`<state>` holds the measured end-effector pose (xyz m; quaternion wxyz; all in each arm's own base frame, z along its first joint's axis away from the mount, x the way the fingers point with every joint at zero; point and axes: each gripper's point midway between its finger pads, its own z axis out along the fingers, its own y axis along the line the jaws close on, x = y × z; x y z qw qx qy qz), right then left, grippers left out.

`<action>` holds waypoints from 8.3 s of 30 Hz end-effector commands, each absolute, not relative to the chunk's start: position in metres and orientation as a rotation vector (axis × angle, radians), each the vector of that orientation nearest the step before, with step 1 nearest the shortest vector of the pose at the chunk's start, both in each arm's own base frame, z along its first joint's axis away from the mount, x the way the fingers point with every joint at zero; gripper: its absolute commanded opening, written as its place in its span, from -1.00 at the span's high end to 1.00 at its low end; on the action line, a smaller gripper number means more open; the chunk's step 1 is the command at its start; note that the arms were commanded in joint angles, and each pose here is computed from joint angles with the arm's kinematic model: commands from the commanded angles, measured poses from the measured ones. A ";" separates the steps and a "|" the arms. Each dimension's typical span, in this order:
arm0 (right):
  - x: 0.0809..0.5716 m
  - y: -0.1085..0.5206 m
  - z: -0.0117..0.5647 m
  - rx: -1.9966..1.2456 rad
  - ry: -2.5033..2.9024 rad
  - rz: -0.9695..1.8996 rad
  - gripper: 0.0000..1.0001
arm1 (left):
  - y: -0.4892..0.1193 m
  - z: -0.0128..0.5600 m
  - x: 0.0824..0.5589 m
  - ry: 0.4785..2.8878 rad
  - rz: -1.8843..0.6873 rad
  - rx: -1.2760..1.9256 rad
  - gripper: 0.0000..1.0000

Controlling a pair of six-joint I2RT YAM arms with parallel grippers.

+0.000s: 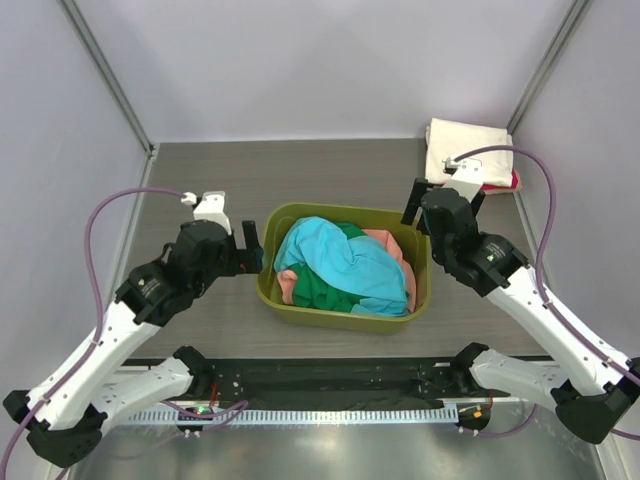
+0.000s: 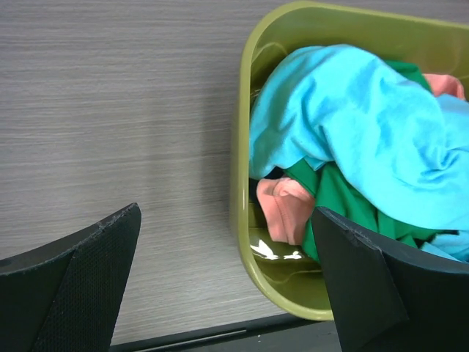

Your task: Fold and stack the t-shirts

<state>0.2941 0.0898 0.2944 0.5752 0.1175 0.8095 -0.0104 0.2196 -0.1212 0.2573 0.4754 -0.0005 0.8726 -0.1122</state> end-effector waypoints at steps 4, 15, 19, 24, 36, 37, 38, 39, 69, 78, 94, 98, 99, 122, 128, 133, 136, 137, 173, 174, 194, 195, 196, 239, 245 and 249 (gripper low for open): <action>0.296 0.112 0.303 0.210 1.870 0.123 -0.70 | -0.120 0.263 0.235 2.105 -0.209 -0.012 -0.99; 0.290 0.234 0.279 -0.248 2.010 0.588 -0.72 | -0.071 0.285 0.238 1.967 0.018 -0.080 -1.00; 0.294 0.271 0.255 -0.341 2.086 0.592 -0.72 | -0.069 0.273 0.236 1.989 0.040 -0.072 -1.00; 0.296 0.317 0.217 -0.453 2.174 0.532 -0.72 | -0.066 0.272 0.233 1.994 0.052 -0.061 -0.99; 0.313 0.336 0.237 -0.494 2.098 0.394 0.98 | -0.069 0.272 0.231 1.988 0.012 -0.048 -0.99; 0.323 0.330 0.263 -0.446 2.045 0.351 0.98 | -0.070 0.270 0.232 1.993 0.014 -0.048 -1.00; 0.328 0.325 0.282 -0.458 1.995 0.309 0.98 | -0.070 0.270 0.232 1.994 0.011 -0.045 -0.99; 0.335 0.318 0.306 -0.432 1.945 0.273 0.97 | -0.071 0.270 0.233 1.997 0.013 -0.044 -1.00; 0.221 0.012 0.457 0.492 1.472 -0.098 -0.82 | -0.096 0.251 0.241 2.090 -0.064 0.006 -0.99; 0.265 0.096 0.369 0.283 1.729 -0.004 -0.99 | -0.099 0.247 0.243 2.116 -0.062 0.003 -0.99; 0.288 0.108 0.162 0.344 2.328 0.143 -0.32 | -0.088 0.256 0.238 2.072 -0.059 -0.027 -0.99; 0.282 0.141 0.146 0.294 2.395 0.348 0.60 | -0.087 0.258 0.238 2.061 -0.065 -0.033 -1.00; 0.284 0.149 0.143 0.291 2.399 0.388 0.70 | -0.086 0.260 0.238 2.057 -0.069 -0.038 -0.99; 0.578 0.389 0.200 0.474 2.026 0.856 0.98 | -0.060 0.267 0.240 2.009 -0.014 -0.166 -0.99; 0.596 0.468 0.262 0.230 1.431 1.531 -0.99 | -0.052 0.265 0.242 2.007 0.025 -0.196 -0.99; 0.563 0.462 0.307 -0.012 1.379 1.587 -0.99 | -0.053 0.262 0.244 2.024 0.032 -0.189 -0.99; 0.553 0.428 0.318 -0.029 1.423 1.503 -0.99 | -0.055 0.258 0.249 2.039 0.039 -0.186 -0.99; 0.552 0.416 0.289 -0.016 1.495 1.455 -0.99 | -0.058 0.253 0.251 2.059 0.039 -0.173 -0.99; 0.337 0.061 0.156 0.450 2.194 -0.024 -0.99 | -0.109 0.197 0.562 2.307 0.001 -0.381 -1.00; 0.346 0.062 0.134 0.444 2.252 -0.072 -0.99 | -0.110 0.198 0.551 2.326 -0.007 -0.366 -1.00; 0.390 0.044 0.023 0.439 2.419 -0.488 0.14 | -0.053 0.278 0.284 2.124 -0.085 -0.214 -1.00; 0.390 0.044 0.023 0.442 2.419 -0.482 0.34 | -0.054 0.272 0.285 2.106 -0.100 -0.217 -1.00; 0.389 0.045 0.022 0.444 2.422 -0.472 0.49 | -0.051 0.277 0.281 2.070 -0.105 -0.225 -1.00; 0.368 0.036 0.028 0.408 2.490 -0.273 -0.34 | -0.045 0.250 0.281 2.120 -0.079 -0.241 -1.00; 0.367 0.038 0.022 0.414 2.501 -0.242 0.52 | -0.045 0.251 0.281 2.118 -0.075 -0.240 -1.00; 0.372 0.057 0.026 0.387 2.509 -0.108 0.98 | -0.043 0.252 0.281 2.113 -0.069 -0.246 -1.00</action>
